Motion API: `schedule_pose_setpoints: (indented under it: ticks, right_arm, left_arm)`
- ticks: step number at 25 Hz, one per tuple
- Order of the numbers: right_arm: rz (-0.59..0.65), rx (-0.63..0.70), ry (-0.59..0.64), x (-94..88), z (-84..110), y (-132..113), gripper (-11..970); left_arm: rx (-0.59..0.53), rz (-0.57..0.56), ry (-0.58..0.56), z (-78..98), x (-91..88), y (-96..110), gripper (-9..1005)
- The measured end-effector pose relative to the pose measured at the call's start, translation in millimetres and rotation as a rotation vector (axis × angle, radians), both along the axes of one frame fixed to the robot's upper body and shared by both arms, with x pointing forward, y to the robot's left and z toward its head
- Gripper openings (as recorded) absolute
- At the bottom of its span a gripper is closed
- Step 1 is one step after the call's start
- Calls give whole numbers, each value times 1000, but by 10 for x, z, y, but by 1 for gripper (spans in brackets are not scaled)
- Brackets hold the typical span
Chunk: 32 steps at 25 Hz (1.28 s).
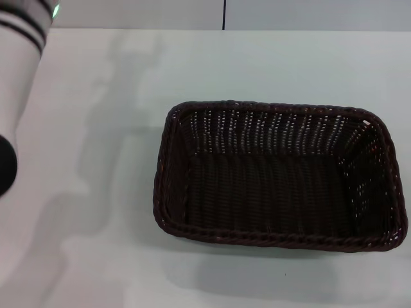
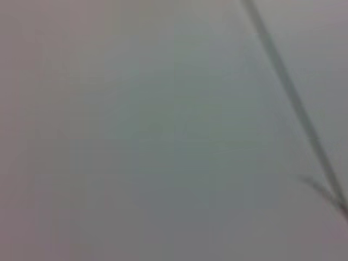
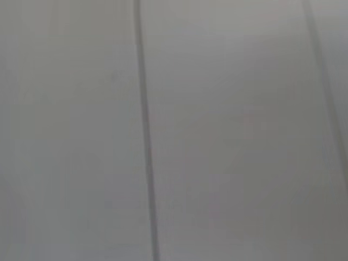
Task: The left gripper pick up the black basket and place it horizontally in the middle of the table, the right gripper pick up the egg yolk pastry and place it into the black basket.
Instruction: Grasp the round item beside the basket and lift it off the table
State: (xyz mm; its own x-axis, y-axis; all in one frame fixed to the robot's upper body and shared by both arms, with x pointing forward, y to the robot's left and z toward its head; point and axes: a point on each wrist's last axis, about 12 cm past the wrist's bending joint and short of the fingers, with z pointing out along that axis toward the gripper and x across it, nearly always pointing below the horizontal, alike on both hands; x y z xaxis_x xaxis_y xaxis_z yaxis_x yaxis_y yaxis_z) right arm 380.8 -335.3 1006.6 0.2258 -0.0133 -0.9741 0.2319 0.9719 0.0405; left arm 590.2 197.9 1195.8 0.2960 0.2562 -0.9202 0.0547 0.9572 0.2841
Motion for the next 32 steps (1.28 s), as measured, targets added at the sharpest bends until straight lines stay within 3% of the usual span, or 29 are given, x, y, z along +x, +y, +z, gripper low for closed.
schedule_pose_setpoints:
  ticks: [6, 11, 17, 22, 32]
  right_arm:
    - [93, -9, 112, 218, -103, 52, 842]
    - [211, -23, 184, 397, -163, 197, 843]
    - [349, -48, 258, 636, -211, 406, 842]
    - [404, -49, 298, 733, -237, 498, 842]
    - [425, -47, 305, 768, -237, 548, 842]
  left_arm:
    - [-125, 50, 47, -539, -49, 348, 800]
    - [-130, 65, 91, -795, -102, 448, 800]
    - [-123, 57, 114, -873, -131, 420, 800]
    - [-114, 40, 122, -893, -137, 374, 800]
    - [-96, -6, 126, -886, -117, 249, 800]
